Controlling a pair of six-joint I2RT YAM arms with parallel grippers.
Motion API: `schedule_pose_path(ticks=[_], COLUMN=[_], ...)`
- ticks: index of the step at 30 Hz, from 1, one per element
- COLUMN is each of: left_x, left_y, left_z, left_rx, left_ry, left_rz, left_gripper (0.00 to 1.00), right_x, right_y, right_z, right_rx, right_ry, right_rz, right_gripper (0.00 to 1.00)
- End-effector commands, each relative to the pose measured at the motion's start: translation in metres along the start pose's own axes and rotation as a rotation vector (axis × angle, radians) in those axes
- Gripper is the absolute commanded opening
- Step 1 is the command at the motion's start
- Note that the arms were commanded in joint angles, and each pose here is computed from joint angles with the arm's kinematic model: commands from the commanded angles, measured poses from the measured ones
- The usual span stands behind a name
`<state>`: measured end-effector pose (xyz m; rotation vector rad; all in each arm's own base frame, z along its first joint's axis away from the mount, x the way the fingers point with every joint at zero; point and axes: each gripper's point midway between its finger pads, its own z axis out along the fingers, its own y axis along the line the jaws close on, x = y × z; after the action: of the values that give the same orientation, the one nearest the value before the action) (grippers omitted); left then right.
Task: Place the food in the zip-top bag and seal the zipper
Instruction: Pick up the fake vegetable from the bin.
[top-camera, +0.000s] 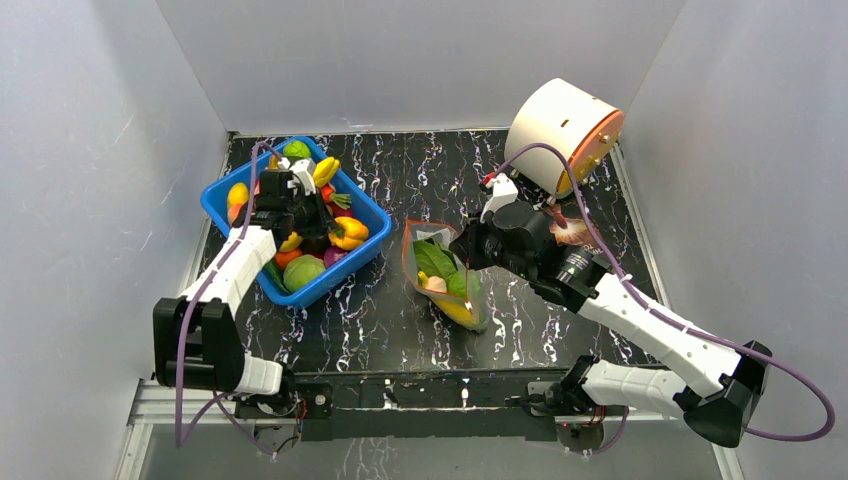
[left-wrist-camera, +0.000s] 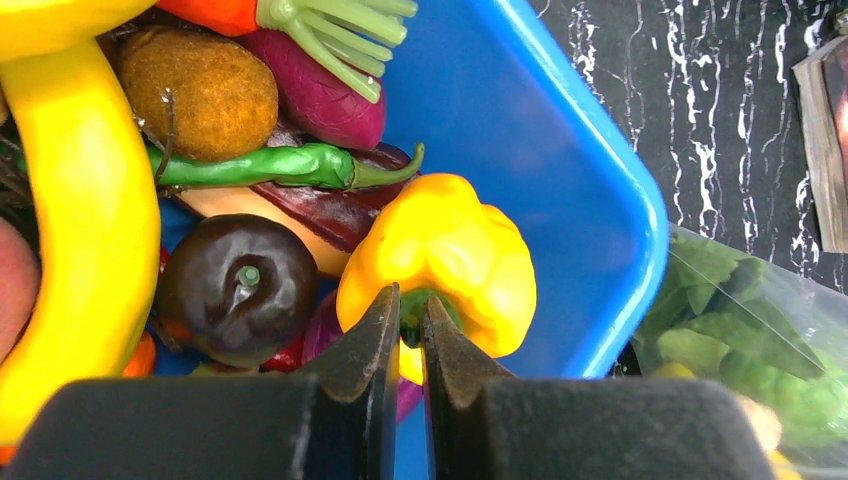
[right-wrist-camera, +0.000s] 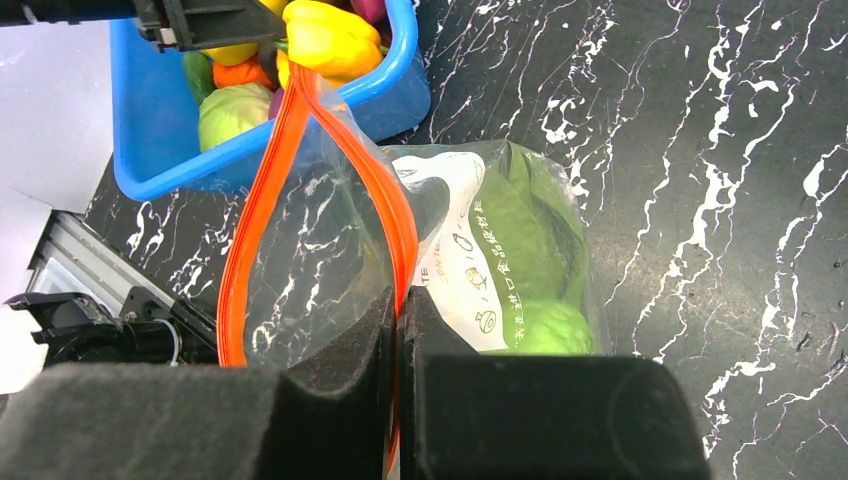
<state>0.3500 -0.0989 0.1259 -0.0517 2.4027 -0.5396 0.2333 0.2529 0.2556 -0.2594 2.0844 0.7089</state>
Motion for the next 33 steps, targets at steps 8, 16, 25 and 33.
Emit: schedule_pose_path(ticks=[8,16,25,33], left_x=[-0.036,-0.054,-0.059,-0.051], left_y=[-0.025,-0.051,-0.107,-0.149], left_z=[-0.063,-0.099,-0.14,-0.168], left_rx=[0.022,0.088,0.34,0.588], left_ry=[-0.129,-0.191,-0.199,-0.174], left_rz=[0.106,0.13,0.132,0.122], left_gripper=[0.0,0.0,0.0,0.0], right_x=[-0.024,-0.022,-0.024,-0.019], right_y=[0.011,0.013,0.01,0.011], right_z=[0.0,0.008,0.013,0.019], right_rx=[-0.038,-0.039,-0.018,-0.018], right_ry=[-0.086,-0.071,-0.073,-0.051], right_rz=[0.013,0.016,0.008,0.005], right_gripper=[0.0,0.0,0.0,0.0])
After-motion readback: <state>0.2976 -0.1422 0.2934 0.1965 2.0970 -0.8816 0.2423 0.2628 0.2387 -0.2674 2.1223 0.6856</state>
